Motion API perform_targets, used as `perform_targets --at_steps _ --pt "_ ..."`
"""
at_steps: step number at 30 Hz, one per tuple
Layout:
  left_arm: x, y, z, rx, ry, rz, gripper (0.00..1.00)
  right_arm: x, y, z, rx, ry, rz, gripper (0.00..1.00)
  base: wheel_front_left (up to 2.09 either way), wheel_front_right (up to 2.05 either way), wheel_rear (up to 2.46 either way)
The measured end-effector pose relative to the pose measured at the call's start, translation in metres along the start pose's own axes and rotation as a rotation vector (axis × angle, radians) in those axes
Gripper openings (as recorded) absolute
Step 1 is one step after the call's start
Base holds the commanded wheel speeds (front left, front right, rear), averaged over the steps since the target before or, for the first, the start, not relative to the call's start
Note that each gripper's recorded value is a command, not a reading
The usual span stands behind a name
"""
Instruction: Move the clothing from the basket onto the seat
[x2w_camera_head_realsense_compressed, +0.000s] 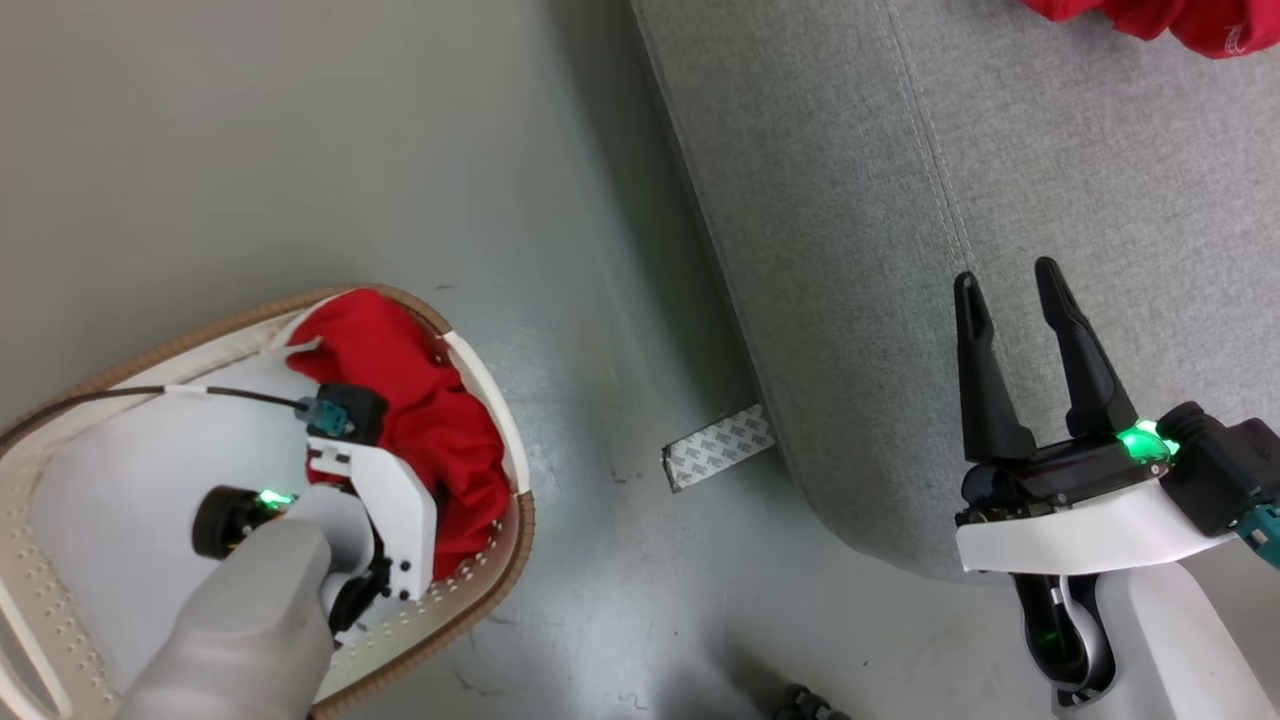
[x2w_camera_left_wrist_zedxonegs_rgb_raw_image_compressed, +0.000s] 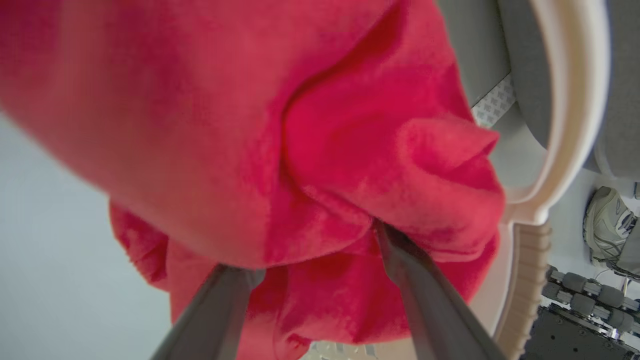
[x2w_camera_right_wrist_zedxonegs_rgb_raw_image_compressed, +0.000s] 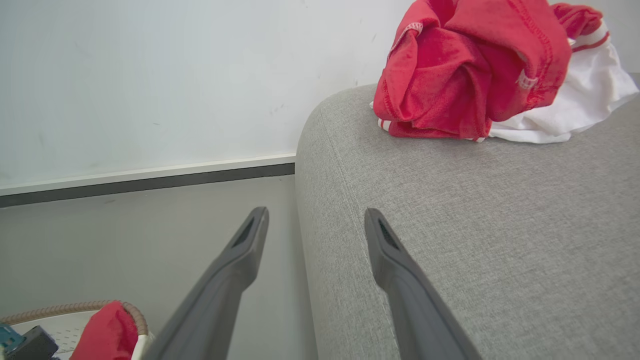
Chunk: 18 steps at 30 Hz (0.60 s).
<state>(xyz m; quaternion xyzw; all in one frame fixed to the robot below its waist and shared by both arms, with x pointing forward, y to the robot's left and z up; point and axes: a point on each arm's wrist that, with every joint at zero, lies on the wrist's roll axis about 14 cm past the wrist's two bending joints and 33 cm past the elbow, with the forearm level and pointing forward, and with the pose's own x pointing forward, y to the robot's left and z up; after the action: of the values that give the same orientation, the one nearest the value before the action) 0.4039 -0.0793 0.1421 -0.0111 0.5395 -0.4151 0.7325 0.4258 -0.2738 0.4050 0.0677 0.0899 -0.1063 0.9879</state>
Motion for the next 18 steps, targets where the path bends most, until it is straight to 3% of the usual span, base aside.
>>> perform_targets --at_steps 3,4,5,6,7,18 --pt "0.003 0.004 0.010 0.011 -0.054 0.005 1.00 0.000 0.001 -0.002 0.000 0.008 0.004 1.00 0.00 0.00 0.00" --pt "0.003 0.008 0.014 0.011 -0.072 0.012 0.85 0.001 0.002 -0.003 -0.001 0.009 0.005 1.00 0.00 0.00 0.00" --pt "0.003 0.009 0.015 0.014 -0.078 0.016 0.85 0.000 0.002 -0.003 0.000 0.010 0.006 1.00 0.00 0.00 0.00" --pt "0.003 0.009 0.015 0.016 -0.080 0.018 0.11 0.000 0.002 -0.003 0.001 0.010 0.007 1.00 0.00 0.00 0.00" --pt "0.003 0.009 0.014 0.017 -0.078 0.018 0.00 0.000 0.002 -0.002 0.001 0.010 0.007 1.00 0.00 0.00 0.00" --pt "-0.015 -0.006 0.024 0.004 -0.123 0.013 0.00 -0.003 0.008 0.008 -0.002 -0.017 0.028 1.00 0.00 0.00 0.00"
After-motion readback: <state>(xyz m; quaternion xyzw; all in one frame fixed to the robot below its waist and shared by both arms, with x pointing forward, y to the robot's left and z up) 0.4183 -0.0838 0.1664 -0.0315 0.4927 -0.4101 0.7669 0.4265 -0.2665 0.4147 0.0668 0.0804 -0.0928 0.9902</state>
